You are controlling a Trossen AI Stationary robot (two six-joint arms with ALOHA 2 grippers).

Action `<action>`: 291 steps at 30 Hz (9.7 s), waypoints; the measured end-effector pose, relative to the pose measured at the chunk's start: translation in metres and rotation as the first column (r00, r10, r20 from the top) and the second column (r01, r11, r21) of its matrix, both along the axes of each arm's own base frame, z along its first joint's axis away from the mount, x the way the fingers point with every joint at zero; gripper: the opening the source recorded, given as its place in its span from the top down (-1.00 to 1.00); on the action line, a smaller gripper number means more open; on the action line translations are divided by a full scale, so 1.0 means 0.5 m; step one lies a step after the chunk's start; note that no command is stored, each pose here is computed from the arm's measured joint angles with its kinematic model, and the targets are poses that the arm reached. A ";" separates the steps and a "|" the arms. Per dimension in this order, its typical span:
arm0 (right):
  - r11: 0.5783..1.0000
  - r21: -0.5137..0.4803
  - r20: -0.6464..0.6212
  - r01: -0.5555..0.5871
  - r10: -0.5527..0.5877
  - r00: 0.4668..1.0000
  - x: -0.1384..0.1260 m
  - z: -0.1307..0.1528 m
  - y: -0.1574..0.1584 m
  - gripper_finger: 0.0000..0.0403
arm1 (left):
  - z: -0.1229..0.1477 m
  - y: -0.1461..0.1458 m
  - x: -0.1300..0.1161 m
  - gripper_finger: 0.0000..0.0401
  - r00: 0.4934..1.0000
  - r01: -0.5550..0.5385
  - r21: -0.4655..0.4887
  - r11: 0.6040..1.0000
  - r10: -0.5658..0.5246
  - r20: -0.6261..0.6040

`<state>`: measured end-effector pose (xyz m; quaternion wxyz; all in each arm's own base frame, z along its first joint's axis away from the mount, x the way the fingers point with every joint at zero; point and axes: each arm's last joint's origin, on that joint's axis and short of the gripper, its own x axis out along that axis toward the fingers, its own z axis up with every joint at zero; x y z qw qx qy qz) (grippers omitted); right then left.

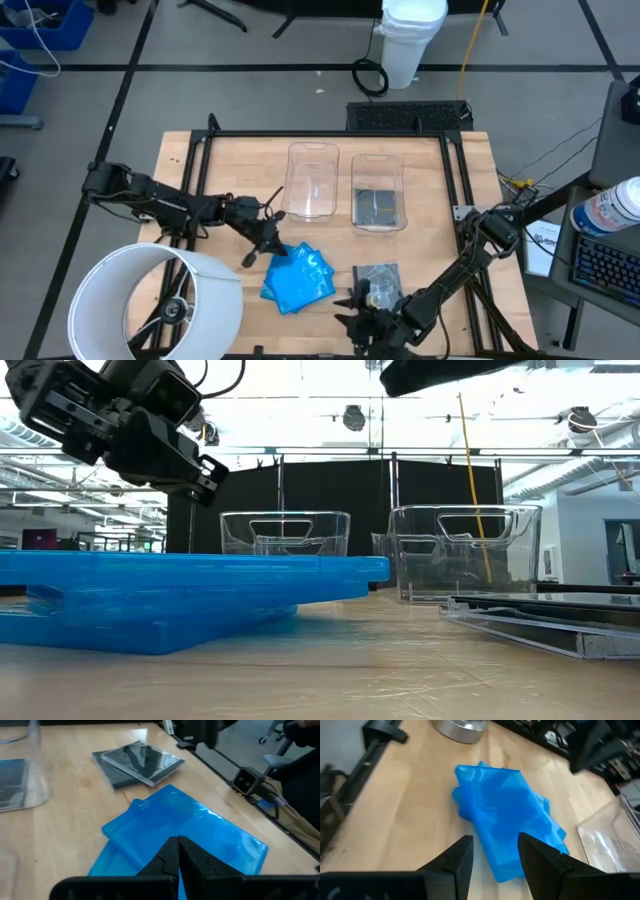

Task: Pick & place jewel cases by type
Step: Put the blue CD case into the left transparent bin

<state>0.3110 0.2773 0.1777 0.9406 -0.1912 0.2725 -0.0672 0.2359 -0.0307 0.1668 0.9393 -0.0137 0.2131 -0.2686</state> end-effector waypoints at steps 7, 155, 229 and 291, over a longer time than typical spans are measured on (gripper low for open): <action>0.884 0.467 0.092 0.035 -0.088 0.992 0.030 0.027 0.005 0.32 | 0.000 -0.020 -0.003 0.95 1.000 0.014 -0.011 1.000 -0.014 -0.014; 0.724 -0.681 -0.140 -0.107 0.015 0.990 0.074 -0.146 -0.026 0.76 | -0.012 -0.044 -0.010 0.95 0.998 -0.041 0.099 0.994 0.045 -0.041; 0.839 -0.543 -0.038 0.027 -0.057 0.998 -0.059 0.138 -0.080 0.82 | 0.062 -0.170 -0.034 -0.59 0.822 -0.358 0.635 0.685 -0.091 0.562; 0.840 -0.127 0.470 0.528 -0.418 0.777 -0.044 0.237 -0.068 0.47 | 0.082 -0.111 -0.015 0.81 0.795 -0.596 0.771 0.222 0.028 0.606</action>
